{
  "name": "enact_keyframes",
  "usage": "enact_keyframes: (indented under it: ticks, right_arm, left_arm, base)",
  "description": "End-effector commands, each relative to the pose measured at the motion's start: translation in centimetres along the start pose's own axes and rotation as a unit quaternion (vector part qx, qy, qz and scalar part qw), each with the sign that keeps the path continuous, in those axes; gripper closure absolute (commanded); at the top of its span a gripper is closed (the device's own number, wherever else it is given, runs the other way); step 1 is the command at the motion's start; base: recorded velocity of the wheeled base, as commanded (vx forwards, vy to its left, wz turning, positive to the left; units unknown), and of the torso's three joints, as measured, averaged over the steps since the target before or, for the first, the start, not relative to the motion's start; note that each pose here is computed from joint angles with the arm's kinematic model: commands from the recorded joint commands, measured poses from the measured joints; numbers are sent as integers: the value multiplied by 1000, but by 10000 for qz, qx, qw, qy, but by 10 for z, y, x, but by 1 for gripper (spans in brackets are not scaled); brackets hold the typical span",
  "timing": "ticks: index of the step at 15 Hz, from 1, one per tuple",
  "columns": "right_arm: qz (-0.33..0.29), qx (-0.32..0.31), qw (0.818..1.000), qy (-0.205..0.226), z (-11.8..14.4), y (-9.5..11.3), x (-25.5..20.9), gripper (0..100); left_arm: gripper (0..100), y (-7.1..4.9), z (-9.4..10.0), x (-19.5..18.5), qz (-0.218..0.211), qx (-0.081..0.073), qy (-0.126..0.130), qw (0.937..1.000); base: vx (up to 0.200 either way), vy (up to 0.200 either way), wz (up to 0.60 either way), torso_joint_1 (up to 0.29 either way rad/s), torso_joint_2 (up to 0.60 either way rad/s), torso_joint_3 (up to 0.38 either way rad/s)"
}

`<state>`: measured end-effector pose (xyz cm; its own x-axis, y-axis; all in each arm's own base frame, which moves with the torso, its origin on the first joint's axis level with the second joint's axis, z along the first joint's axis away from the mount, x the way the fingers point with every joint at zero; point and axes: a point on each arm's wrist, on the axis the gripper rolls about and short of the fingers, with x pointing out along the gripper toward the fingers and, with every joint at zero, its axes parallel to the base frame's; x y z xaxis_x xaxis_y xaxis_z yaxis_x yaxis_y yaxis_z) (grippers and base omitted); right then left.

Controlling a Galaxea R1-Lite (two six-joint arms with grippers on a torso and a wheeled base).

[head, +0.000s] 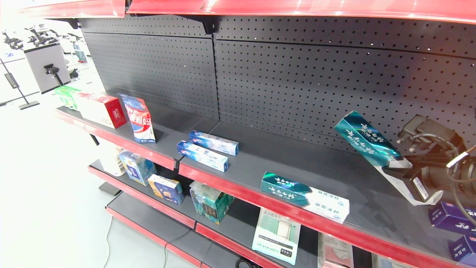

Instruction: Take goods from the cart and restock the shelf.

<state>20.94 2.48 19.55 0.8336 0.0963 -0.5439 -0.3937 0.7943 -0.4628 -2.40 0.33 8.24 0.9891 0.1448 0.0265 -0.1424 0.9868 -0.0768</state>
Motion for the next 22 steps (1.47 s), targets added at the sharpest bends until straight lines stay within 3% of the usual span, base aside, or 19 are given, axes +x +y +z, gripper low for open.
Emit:
enact_keyframes:
  ticks: [1,3,4,11,17,22]
  right_arm:
    - [8,-23,10000,-42,2,0,0,100]
    - [-14,-26,10000,-64,3,-1,-1,100]
    - [-18,-34,10000,-70,4,-1,0,100]
    - [485,-799,9956,42,8,-1,34,100]
    - [1410,-1284,9816,108,23,27,95,100]
    - [1645,-1659,9722,-156,38,27,124,100]
  left_arm:
    - [0,-1,-2,1,-120,-69,-78,9999]
    - [0,-2,-3,1,-498,76,-18,9987]
    - [0,-2,-7,1,-596,285,176,9977]
    - [0,-2,-7,1,-627,299,169,9974]
    - [0,-2,-7,1,-627,307,169,9974]
    - [0,-2,-7,1,-627,308,176,9974]
  base:
    - [0,0,0,0,0,0]
    - [0,0,0,0,0,0]
    - [0,0,0,0,0,0]
    - [0,0,0,0,0,0]
    - [0,0,0,0,0,0]
    - [0,0,0,0,0,0]
